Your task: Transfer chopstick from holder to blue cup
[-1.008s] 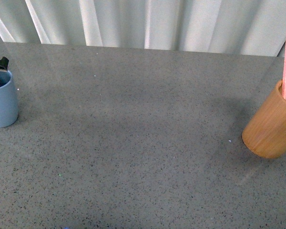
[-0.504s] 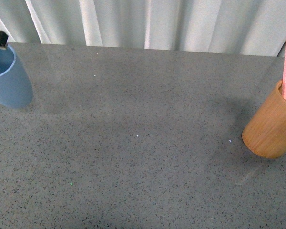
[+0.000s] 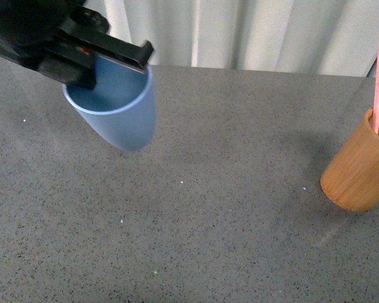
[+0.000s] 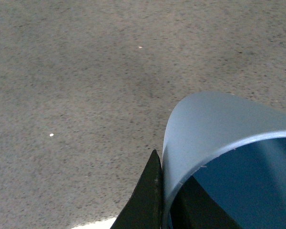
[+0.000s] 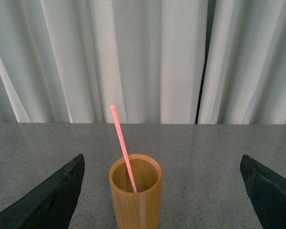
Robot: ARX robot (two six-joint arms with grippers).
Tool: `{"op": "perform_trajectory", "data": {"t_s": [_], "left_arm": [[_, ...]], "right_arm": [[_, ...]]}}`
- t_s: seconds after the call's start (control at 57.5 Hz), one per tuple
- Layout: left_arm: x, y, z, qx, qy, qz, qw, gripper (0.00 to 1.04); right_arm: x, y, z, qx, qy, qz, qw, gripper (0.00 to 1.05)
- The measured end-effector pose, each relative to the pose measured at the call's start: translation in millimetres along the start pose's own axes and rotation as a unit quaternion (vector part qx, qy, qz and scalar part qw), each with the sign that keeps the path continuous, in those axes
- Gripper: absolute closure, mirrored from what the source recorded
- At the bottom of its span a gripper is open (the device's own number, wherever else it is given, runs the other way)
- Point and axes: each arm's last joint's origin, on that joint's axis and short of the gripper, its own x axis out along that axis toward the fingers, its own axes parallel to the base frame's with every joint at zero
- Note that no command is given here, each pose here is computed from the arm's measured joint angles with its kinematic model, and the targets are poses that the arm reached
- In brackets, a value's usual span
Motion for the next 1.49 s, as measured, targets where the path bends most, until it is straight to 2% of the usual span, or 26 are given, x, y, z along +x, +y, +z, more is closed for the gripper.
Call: {"op": "perform_trajectory", "data": {"t_s": [0.122, 0.33, 0.799, 1.251, 1.286, 1.425, 1.494], "left_arm": [[12, -24, -2, 0.018, 0.01, -0.015, 1.0, 1.01], [31, -42, -11, 0.026, 0.031, -0.025, 0.999, 1.01], [58, -56, -27, 0.03, 0.062, -0.026, 0.997, 1.01], [63, -65, -29, 0.025, 0.058, -0.035, 0.997, 1.01], [63, -65, -29, 0.022, 0.059, -0.036, 0.997, 0.96], [66, -66, -31, 0.016, 0.067, -0.038, 0.997, 0.64], [65, -63, -28, 0.012, 0.066, -0.035, 0.997, 0.53]], "right_arm": [[0, 0, 0, 0.0, 0.0, 0.0, 1.0, 0.1], [0, 0, 0, 0.0, 0.0, 0.0, 1.0, 0.1], [0, 0, 0, 0.0, 0.0, 0.0, 1.0, 0.1], [0, 0, 0, 0.0, 0.0, 0.0, 1.0, 0.1], [0, 0, 0, 0.0, 0.0, 0.0, 1.0, 0.1], [0, 0, 0, 0.0, 0.0, 0.0, 1.0, 0.1], [0, 0, 0, 0.0, 0.0, 0.0, 1.0, 0.1]]}}
